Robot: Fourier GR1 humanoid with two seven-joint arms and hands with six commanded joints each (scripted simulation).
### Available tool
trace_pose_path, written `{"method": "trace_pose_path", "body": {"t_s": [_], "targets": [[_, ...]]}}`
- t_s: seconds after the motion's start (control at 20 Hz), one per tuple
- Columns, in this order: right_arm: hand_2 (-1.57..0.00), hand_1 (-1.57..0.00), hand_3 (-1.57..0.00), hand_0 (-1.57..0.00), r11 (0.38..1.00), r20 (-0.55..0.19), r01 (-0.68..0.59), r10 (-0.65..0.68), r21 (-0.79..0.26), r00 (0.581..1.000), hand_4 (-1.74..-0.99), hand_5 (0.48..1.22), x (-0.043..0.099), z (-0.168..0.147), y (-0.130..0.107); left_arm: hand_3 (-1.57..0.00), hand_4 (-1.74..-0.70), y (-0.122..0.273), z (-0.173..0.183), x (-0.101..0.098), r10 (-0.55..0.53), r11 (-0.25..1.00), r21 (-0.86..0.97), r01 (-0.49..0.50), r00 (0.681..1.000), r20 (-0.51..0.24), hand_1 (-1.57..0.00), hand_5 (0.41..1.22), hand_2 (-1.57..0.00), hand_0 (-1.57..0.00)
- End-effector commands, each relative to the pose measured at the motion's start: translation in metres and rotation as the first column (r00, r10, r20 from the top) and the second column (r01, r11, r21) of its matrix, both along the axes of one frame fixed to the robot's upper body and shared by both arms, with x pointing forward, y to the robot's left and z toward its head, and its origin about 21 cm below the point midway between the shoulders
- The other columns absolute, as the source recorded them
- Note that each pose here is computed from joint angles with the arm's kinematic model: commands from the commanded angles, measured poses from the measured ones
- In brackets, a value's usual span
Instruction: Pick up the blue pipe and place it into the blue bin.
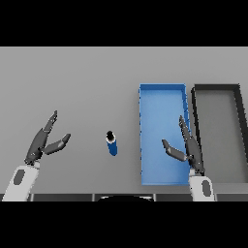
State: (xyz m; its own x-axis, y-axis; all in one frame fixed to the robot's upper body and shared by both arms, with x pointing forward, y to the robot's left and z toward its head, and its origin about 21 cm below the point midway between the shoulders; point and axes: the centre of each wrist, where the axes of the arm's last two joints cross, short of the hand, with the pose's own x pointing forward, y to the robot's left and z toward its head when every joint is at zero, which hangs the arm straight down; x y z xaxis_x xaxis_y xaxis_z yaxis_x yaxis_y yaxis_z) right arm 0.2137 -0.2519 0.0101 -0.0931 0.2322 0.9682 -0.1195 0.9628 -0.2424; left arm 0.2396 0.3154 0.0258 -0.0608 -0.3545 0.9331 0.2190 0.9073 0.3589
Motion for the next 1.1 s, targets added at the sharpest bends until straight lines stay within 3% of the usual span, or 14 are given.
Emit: {"method": "trace_pose_path", "body": {"t_s": [0.0, 0.25, 0.45, 0.6, 0.85, 1.05], "targets": [[0.0, 0.0, 0.0, 0.0, 1.0, -0.008, 0.001, -0.001, 0.003, 1.0, -1.225, 0.592, 0.002, 0.001, -0.002, 0.0, -1.01, -0.002, -0.001, -0.001, -0.032, 0.999, -0.017, 0.032, 0.999, -0.007, 0.0, 0.592, 0.0, 0.0], [0.0, 0.0, 0.0, 0.0, 1.0, 0.019, -0.02, 0.02, -0.007, 1.0, -1.225, 0.595, 0.003, 0.002, 0.001, 0.0, -1.03, -0.015, 0.007, -0.011, -0.216, 0.976, 0.003, 0.217, 0.975, -0.046, 0.0, 0.565, 0.0, 0.0], [0.0, 0.0, 0.0, 0.0, 1.0, 0.034, -0.029, 0.029, -0.006, 0.999, -1.233, 0.604, 0.002, 0.004, -0.001, 0.0, -1.06, -0.036, 0.012, -0.015, -0.322, 0.945, 0.002, 0.326, 0.936, -0.144, 0.0, 0.498, 0.0, 0.0], [0.0, 0.0, 0.0, 0.0, 0.999, 0.043, -0.031, 0.031, -0.013, 0.999, -1.248, 0.612, 0.0, 0.002, -0.004, 0.0, -1.09, -0.057, 0.004, -0.02, -0.391, 0.919, -0.007, 0.395, 0.906, -0.165, 0.0, 0.472, 0.0, 0.0], [0.0, 0.0, 0.0, 0.0, 1.0, 0.033, -0.025, 0.025, 0.004, 0.999, -1.265, 0.616, -0.001, 0.002, -0.001, 0.0, -1.11, -0.087, -0.007, -0.018, -0.461, 0.886, -0.029, 0.464, 0.87, -0.174, 0.0, 0.447, 0.0, 0.0], [0.0, 0.0, 0.0, 0.0, 1.0, 0.029, -0.012, 0.012, 0.01, 0.999, -1.275, 0.615, -0.003, 0.004, -0.001, 0.0, -1.12, -0.114, -0.021, -0.009, -0.47, 0.881, -0.039, 0.472, 0.862, -0.191, 0.0, 0.446, 0.0, 0.0]]}}
